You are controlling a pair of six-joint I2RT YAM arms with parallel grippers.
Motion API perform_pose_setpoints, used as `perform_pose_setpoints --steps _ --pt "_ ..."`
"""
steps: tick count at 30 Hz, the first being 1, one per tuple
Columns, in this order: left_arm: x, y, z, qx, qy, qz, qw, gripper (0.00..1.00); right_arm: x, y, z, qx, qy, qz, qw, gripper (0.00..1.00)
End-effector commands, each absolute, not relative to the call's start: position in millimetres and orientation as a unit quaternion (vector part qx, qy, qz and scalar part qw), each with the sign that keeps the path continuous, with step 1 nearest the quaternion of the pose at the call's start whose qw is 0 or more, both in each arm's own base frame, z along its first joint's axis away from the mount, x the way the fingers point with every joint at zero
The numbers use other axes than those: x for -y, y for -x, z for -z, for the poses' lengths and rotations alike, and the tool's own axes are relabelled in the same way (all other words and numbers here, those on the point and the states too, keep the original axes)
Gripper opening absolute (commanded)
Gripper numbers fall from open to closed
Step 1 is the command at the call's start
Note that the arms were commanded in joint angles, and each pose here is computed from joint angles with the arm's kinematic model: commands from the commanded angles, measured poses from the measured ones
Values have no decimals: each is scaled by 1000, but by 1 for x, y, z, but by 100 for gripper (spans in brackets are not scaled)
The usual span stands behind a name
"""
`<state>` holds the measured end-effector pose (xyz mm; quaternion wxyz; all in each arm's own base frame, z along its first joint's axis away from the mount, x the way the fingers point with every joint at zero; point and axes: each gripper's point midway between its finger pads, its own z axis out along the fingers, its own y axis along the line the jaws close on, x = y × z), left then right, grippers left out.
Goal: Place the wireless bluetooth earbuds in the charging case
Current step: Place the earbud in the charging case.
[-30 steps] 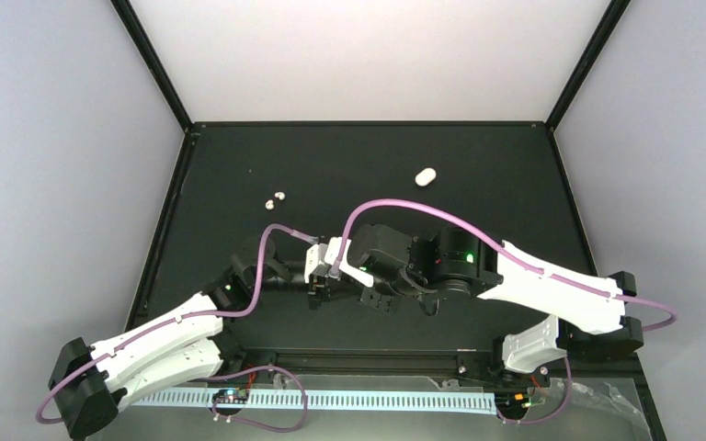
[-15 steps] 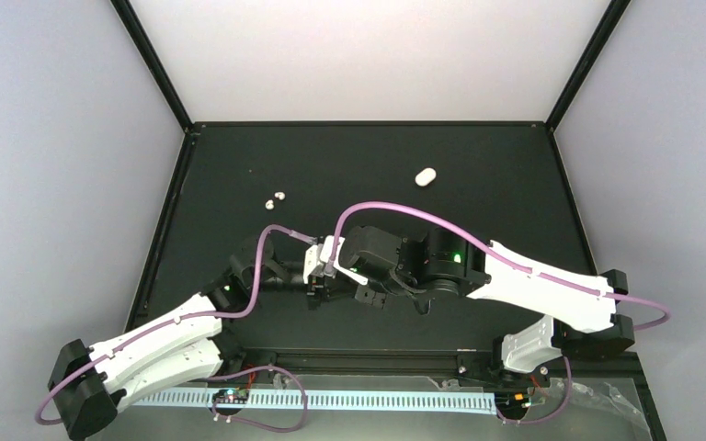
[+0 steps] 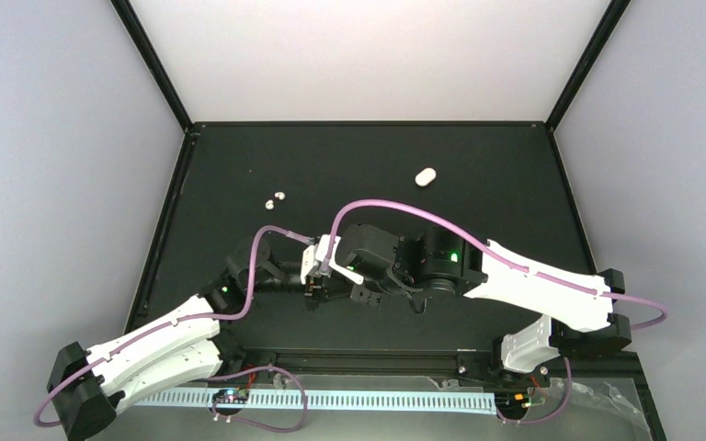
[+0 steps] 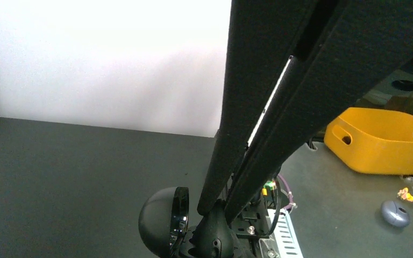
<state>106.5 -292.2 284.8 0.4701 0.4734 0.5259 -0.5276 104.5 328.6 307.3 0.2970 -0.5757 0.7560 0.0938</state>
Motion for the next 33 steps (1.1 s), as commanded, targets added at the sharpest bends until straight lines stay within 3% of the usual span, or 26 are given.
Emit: perform_pose_setpoints --steps 1,19,33 --pt "290 -100 -307 -494 -472 540 492 2 -338 -98 -312 -752 579 -114 295 1" --pt "287 -97 -323 -477 -462 554 503 1 -348 -91 -327 -748 566 -162 306 1" --pt "284 -96 -327 -474 -459 554 508 2 -344 -92 -343 -750 549 -179 324 6"
